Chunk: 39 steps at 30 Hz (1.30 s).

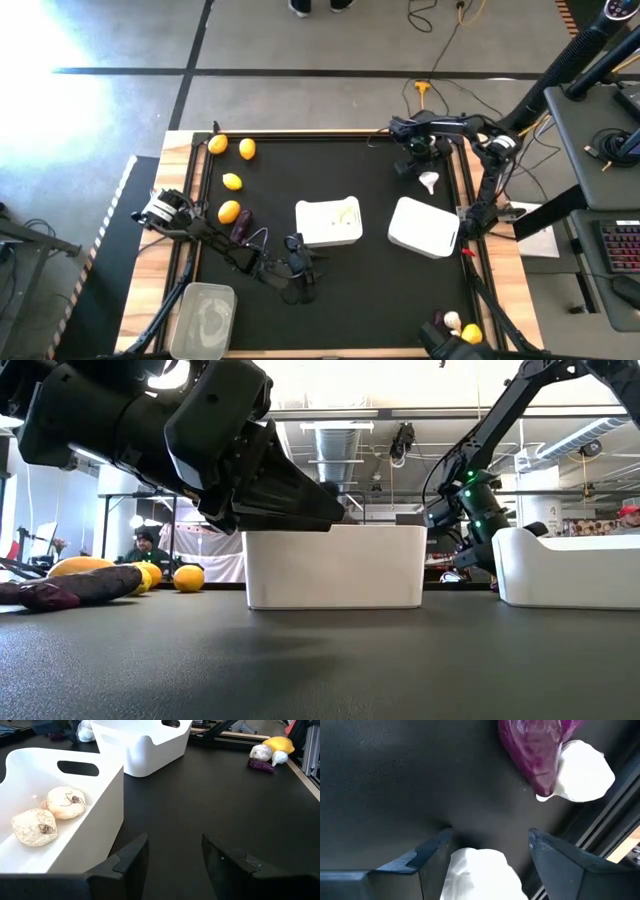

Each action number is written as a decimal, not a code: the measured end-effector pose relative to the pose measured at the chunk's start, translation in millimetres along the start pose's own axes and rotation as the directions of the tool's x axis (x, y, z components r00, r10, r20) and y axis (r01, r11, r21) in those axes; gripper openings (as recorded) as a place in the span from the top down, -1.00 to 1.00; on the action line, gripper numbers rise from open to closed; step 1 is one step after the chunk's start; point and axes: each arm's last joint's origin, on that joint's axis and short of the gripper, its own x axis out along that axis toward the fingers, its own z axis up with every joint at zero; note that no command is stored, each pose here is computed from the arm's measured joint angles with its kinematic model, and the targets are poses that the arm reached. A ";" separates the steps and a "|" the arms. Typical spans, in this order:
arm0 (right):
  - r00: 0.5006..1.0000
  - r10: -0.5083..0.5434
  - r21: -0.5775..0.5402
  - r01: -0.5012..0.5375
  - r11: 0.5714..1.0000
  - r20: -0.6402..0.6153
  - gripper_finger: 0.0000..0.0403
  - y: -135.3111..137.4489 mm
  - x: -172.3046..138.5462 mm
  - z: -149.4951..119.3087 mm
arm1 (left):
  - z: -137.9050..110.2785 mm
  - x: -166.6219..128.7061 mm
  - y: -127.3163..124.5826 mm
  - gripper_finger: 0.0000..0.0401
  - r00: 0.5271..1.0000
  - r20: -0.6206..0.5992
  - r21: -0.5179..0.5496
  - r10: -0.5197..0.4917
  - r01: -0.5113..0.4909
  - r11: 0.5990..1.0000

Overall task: Sort produce into baskets
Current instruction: Put the garlic into the left white bin

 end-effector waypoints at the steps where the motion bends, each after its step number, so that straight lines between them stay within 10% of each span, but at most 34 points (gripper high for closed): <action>1: 1.000 -0.001 -0.005 0.001 1.000 0.002 -0.23 -0.3 -4.5 -0.2 | -0.1 0.0 0.0 0.17 1.000 0.000 0.000 0.000 0.000 1.000; 15: 0.999 -0.002 -0.036 0.004 0.999 0.045 -0.56 -19.7 -79.5 -63.1 | -3.9 -3.7 -4.3 0.17 1.000 -0.019 -0.002 -0.013 0.013 1.000; 39: 0.987 0.158 -0.032 -0.157 0.987 0.034 -0.86 12.7 6.6 -47.5 | -42.8 16.7 -15.5 0.17 0.998 -0.071 0.019 -0.002 0.003 1.000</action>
